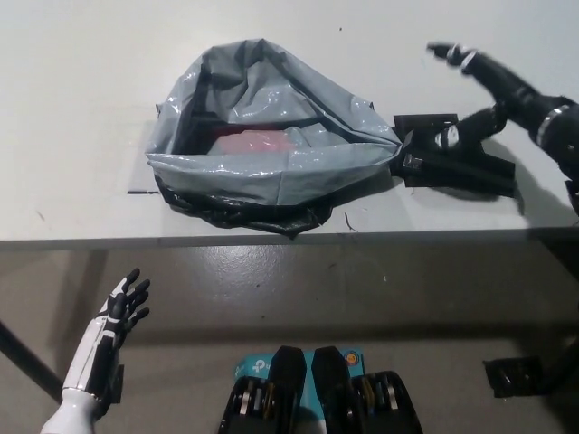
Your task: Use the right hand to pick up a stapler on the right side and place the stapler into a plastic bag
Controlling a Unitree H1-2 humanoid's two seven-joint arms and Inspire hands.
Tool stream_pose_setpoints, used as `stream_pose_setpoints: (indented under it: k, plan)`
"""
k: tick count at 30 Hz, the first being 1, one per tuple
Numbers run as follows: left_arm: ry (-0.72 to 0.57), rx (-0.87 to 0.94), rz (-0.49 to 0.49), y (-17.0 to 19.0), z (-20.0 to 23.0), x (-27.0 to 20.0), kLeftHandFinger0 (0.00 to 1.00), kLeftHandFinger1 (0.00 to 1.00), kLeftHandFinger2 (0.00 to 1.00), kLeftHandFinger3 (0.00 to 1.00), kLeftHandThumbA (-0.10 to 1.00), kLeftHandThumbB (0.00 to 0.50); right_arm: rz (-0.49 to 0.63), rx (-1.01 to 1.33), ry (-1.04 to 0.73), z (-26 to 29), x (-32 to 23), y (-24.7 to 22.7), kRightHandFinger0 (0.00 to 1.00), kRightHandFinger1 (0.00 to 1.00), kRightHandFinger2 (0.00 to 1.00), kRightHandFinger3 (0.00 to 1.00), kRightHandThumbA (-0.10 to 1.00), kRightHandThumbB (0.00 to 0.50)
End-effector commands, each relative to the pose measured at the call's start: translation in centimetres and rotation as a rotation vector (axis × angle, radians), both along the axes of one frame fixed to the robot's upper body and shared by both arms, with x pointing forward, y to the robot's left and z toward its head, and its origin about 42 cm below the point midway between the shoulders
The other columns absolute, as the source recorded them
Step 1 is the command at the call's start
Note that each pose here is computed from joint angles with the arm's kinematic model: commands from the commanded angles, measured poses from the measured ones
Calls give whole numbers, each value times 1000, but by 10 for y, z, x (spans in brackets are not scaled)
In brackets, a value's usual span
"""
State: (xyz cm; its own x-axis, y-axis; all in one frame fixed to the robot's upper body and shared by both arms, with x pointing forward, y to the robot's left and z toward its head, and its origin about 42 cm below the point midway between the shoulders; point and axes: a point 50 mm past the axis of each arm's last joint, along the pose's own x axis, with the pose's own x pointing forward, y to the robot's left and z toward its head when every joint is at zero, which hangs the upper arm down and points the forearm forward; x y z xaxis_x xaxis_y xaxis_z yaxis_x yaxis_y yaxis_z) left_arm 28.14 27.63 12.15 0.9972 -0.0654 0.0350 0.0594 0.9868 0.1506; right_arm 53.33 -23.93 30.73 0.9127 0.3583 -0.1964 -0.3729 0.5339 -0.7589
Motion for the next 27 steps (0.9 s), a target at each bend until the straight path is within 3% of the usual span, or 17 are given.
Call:
stream_pose_setpoints:
  k: [1, 7, 12, 22, 25, 26, 27]
  plan:
    - [-84, 21, -28, -1, 18, 4, 1000, 1000, 1000, 1000, 1000, 17, 37, -155, 103, 27, 19, 0, 1000, 1000, 1000, 1000, 1000, 443]
    - [-81, 32, -19, 0, 18, 1, 1000, 1000, 1000, 1000, 1000, 2, 23, -203, 171, -5, 23, 6, 1000, 1000, 1000, 1000, 1000, 424]
    - [-83, 36, -22, 2, 18, 2, 1000, 1000, 1000, 1000, 1000, 9, -10, -210, 221, -17, 25, 2, 1000, 1000, 1000, 1000, 1000, 446]
    - [-91, 35, -33, 1, 20, 4, 1000, 1000, 1000, 1000, 1000, 4, -20, -112, 279, -28, 29, -2, 1000, 1000, 1000, 1000, 1000, 403]
    - [-87, 41, -34, 1, 21, 4, 1000, 1000, 1000, 1000, 1000, 17, 44, -148, 243, -29, 30, 4, 1000, 1000, 1000, 1000, 1000, 328]
    - [-87, 41, -36, 1, 21, 4, 1000, 1000, 1000, 1000, 1000, 17, 53, -154, 232, -29, 30, 5, 1000, 1000, 1000, 1000, 1000, 322]
    - [-86, 38, -36, 0, 22, 5, 1000, 1000, 1000, 1000, 1000, 21, 3, -135, 184, -30, 32, 6, 1000, 1000, 1000, 1000, 1000, 348]
